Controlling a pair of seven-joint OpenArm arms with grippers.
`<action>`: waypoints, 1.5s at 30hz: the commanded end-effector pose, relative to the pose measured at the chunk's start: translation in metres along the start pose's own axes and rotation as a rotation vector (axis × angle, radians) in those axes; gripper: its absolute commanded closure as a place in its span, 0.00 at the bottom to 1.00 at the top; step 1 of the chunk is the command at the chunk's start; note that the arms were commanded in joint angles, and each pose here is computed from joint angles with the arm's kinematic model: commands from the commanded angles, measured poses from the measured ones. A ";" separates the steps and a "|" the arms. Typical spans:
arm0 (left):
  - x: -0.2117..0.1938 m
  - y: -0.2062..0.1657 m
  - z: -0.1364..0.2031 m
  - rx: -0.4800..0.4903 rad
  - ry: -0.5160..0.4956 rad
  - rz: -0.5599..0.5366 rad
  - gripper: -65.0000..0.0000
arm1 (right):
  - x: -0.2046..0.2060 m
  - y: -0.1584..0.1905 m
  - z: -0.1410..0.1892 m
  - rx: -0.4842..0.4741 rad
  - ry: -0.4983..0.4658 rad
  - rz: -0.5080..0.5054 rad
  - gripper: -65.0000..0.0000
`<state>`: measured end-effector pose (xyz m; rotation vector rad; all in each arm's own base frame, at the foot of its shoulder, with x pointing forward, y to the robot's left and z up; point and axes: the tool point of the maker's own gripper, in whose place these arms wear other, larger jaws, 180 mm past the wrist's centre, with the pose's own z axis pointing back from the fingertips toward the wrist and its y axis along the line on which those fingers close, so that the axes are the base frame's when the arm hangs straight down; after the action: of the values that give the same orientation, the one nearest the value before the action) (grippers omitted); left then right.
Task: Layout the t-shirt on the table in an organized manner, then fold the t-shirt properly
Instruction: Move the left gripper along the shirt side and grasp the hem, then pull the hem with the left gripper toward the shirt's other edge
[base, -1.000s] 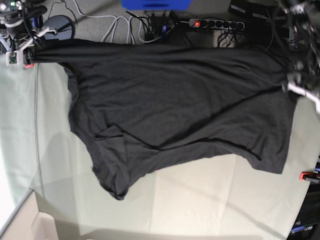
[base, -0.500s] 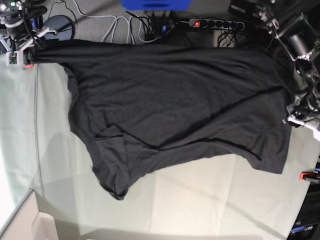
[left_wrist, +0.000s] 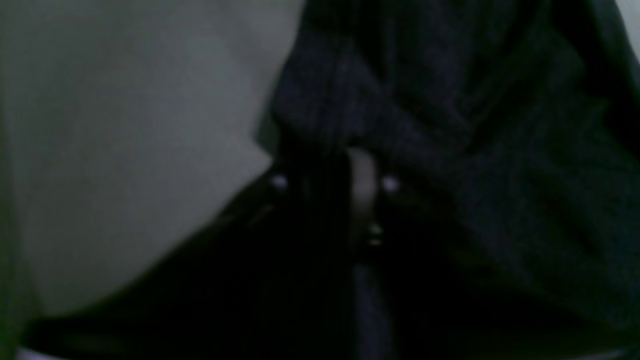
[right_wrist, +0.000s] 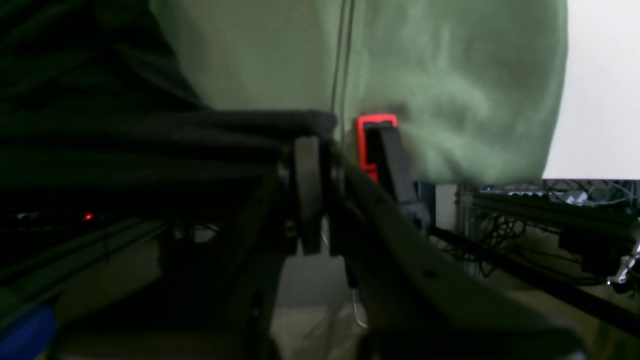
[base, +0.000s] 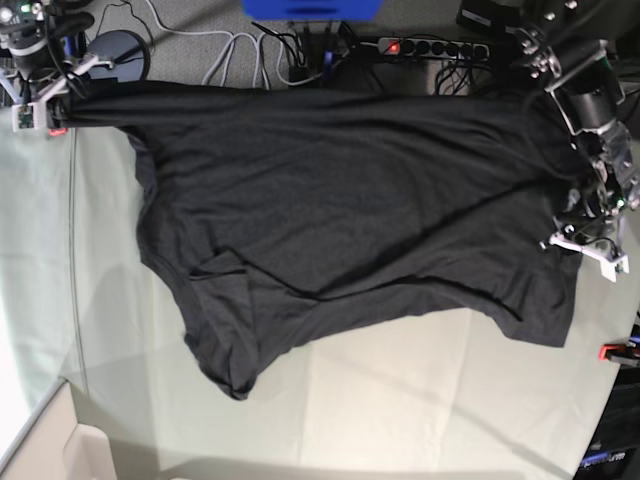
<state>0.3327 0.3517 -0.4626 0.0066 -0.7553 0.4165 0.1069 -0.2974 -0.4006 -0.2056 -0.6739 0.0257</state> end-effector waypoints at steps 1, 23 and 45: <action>0.029 -0.005 0.001 -0.015 -0.058 0.001 0.95 | 0.008 -0.003 0.003 0.004 -0.031 0.015 1.00; 0.177 -0.065 0.012 -0.121 -0.317 0.032 1.00 | 0.007 -0.003 0.003 0.004 -0.030 0.014 1.00; 0.224 -0.128 0.021 -0.223 -0.385 -0.008 0.76 | 0.013 -0.001 0.000 0.005 -0.046 0.008 1.00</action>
<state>0.4988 0.3045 -0.3107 -0.1280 -1.0972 0.3280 0.1149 -0.2964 -0.3987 -0.2034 -0.6957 0.0220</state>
